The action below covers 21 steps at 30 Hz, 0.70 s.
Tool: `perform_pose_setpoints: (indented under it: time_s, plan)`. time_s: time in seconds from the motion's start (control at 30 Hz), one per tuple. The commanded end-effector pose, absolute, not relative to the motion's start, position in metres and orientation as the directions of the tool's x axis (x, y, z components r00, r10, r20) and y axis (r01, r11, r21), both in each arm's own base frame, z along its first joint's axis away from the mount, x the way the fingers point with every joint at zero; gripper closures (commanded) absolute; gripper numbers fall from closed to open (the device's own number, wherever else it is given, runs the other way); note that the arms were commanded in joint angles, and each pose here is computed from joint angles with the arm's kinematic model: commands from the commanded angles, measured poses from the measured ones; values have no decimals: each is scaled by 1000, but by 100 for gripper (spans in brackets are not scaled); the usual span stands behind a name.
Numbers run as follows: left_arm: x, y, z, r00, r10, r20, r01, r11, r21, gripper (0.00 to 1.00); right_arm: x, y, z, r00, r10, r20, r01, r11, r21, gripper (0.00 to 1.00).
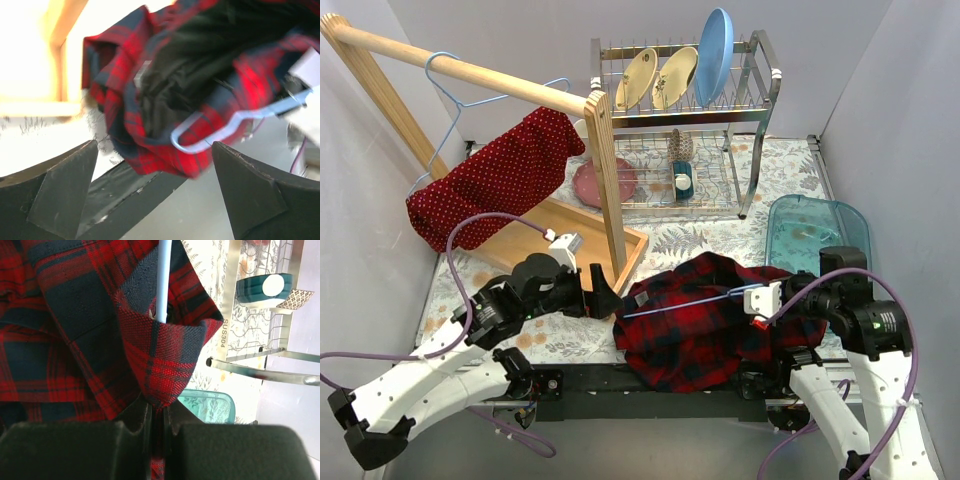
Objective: Place the skirt on the hanger
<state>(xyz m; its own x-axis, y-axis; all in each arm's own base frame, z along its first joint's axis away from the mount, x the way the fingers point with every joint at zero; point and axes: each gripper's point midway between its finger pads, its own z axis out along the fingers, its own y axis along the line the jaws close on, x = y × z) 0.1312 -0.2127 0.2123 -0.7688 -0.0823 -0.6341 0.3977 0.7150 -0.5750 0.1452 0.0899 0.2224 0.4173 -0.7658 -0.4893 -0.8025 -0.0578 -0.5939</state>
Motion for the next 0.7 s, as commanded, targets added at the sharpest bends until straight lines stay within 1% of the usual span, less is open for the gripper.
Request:
perform_pose_setpoints:
  time_s: [0.0, 0.03, 0.17, 0.2, 0.27, 0.33, 0.43, 0.5, 0.53, 0.67]
  plan:
    - [149, -211, 192, -797, -280, -535, 174, 741, -649, 2, 136, 91, 229, 446, -751, -487, -785, -68, -616, 99]
    - [149, -213, 189, -806, -315, -501, 130, 731, -670, 2, 132, 92, 227, 446, -747, -492, -792, -73, -607, 99]
    - [153, -227, 185, -822, -352, -448, 97, 689, -718, 5, 116, 99, 213, 503, -704, -501, -795, -149, -589, 99]
    - [148, -233, 177, -845, -331, -420, 94, 681, -726, 6, 114, 98, 210, 530, -699, -480, -776, -171, -608, 99]
    - [147, -240, 172, -862, -321, -393, 90, 666, -741, 7, 113, 96, 201, 530, -706, -469, -777, -184, -602, 99]
    - [143, -244, 158, -885, -293, -363, 73, 681, -728, 8, 110, 94, 186, 534, -709, -461, -781, -204, -590, 99]
    - [140, -246, 142, -903, -259, -343, 69, 701, -710, 13, 107, 93, 173, 546, -709, -446, -777, -229, -587, 99]
    - [137, -247, 135, -914, -234, -332, 72, 711, -700, 14, 106, 91, 166, 558, -709, -432, -769, -245, -590, 99]
    - [134, -249, 129, -927, -210, -312, 70, 719, -692, 16, 106, 90, 165, 563, -712, -420, -764, -254, -593, 99]
    - [131, -257, 131, -940, -153, -304, 108, 714, -692, 18, 106, 91, 166, 553, -713, -431, -771, -241, -589, 99]
